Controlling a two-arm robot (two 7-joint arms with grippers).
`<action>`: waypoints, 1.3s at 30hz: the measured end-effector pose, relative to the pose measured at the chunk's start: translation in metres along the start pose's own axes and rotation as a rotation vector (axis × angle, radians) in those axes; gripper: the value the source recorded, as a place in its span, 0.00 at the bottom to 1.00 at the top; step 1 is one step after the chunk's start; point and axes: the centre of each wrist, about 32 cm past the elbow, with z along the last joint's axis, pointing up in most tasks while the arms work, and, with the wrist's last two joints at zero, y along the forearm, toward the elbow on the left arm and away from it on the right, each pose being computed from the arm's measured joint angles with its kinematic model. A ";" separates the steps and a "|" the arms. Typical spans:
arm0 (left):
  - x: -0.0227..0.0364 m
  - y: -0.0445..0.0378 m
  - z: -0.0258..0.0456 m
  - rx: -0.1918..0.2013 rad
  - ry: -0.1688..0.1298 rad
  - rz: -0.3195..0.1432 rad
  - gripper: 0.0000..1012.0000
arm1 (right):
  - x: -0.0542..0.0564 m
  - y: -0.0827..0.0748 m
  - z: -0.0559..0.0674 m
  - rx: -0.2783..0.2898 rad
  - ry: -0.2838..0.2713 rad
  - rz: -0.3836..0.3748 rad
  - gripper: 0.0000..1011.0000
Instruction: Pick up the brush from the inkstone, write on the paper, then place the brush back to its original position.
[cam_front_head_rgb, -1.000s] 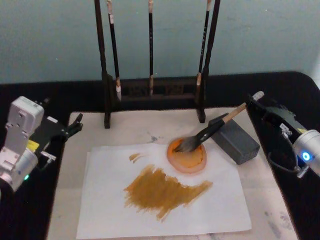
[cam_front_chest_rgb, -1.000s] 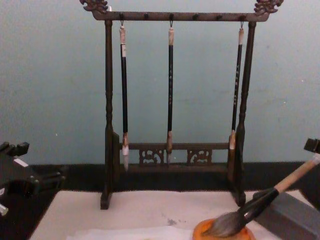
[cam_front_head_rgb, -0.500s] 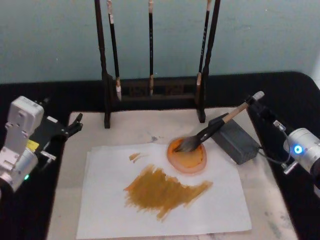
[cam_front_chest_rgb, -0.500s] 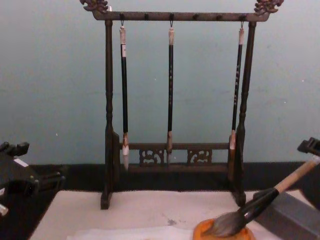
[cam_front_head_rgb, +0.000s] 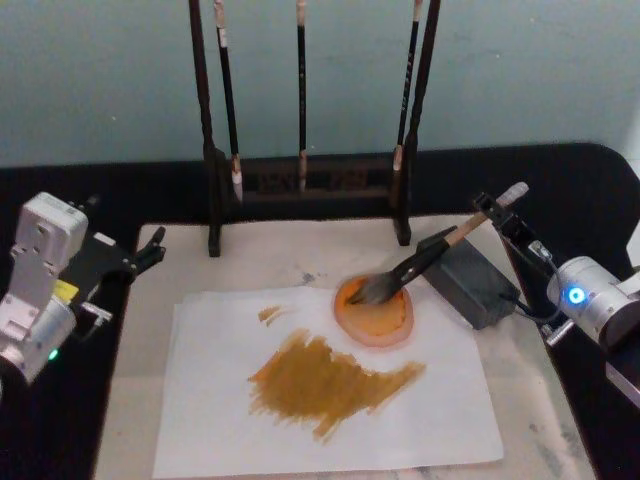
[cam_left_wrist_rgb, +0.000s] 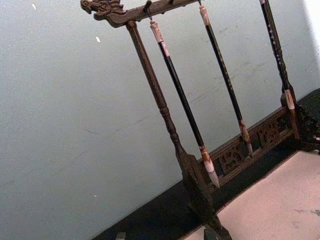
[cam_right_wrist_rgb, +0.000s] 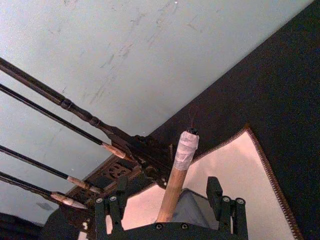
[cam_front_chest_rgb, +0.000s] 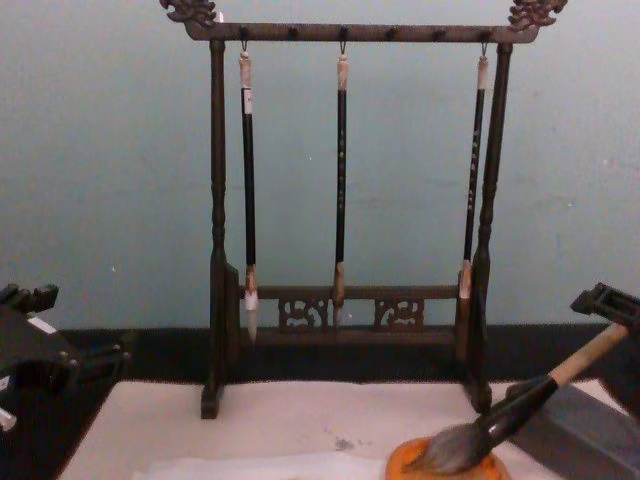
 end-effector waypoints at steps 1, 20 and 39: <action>0.0000 0.0000 0.0000 0.000 0.000 0.000 1.00 | 0.000 0.000 0.000 -0.001 0.005 0.001 0.99; 0.0000 0.0000 0.0000 0.000 0.000 0.000 1.00 | 0.000 0.012 -0.004 -0.002 0.045 0.012 0.99; 0.0000 0.0000 0.0000 0.000 0.000 0.000 1.00 | 0.000 0.011 -0.003 0.000 0.047 0.013 0.75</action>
